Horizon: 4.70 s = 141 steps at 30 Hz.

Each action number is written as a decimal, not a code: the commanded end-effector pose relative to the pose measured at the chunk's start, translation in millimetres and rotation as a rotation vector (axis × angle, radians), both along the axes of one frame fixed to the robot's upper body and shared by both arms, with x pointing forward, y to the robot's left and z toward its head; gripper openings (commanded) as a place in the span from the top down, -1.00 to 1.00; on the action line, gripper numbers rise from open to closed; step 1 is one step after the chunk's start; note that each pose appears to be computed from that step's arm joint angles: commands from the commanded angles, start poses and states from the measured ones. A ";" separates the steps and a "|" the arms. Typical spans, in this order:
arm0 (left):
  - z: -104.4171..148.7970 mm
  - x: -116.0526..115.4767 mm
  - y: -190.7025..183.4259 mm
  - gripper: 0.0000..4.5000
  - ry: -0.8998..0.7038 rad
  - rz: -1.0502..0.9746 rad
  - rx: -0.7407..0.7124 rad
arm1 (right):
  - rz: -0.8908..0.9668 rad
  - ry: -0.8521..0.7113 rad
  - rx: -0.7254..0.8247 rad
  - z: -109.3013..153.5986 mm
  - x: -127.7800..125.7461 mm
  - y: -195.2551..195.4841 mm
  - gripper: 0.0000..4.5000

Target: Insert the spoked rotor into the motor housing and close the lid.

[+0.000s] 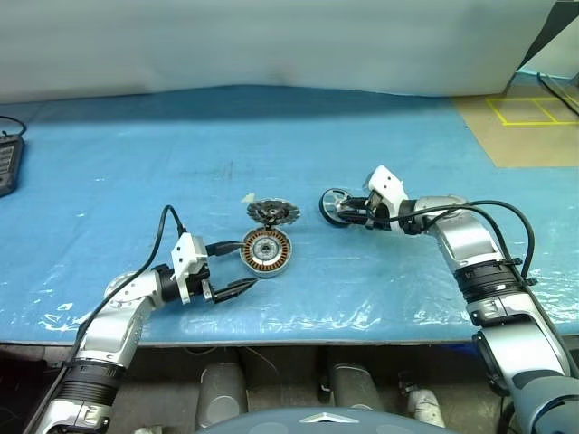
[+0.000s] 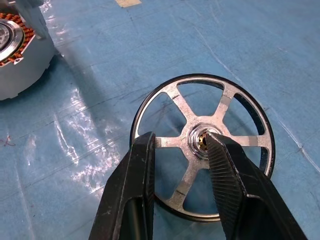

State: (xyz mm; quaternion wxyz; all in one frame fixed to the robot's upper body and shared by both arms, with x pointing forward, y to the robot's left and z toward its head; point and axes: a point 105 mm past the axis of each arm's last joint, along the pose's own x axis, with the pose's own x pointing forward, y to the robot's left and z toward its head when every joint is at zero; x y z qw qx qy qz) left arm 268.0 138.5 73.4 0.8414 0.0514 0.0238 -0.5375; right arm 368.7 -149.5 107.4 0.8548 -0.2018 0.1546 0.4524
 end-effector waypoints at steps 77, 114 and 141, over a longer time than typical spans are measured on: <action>-5.4 -9.8 8.9 -0.94 0.000 -0.042 -0.006 | 0.379 0.108 0.198 8.0 -76.6 46.7 0.99; -9.1 -8.4 17.8 -0.94 -0.021 0.019 -0.038 | 0.458 0.080 0.140 0.7 -52.3 101.7 0.99; -8.3 -5.4 21.3 -0.94 -0.022 0.026 -0.027 | 0.449 0.082 0.214 10.1 -60.0 96.7 -0.82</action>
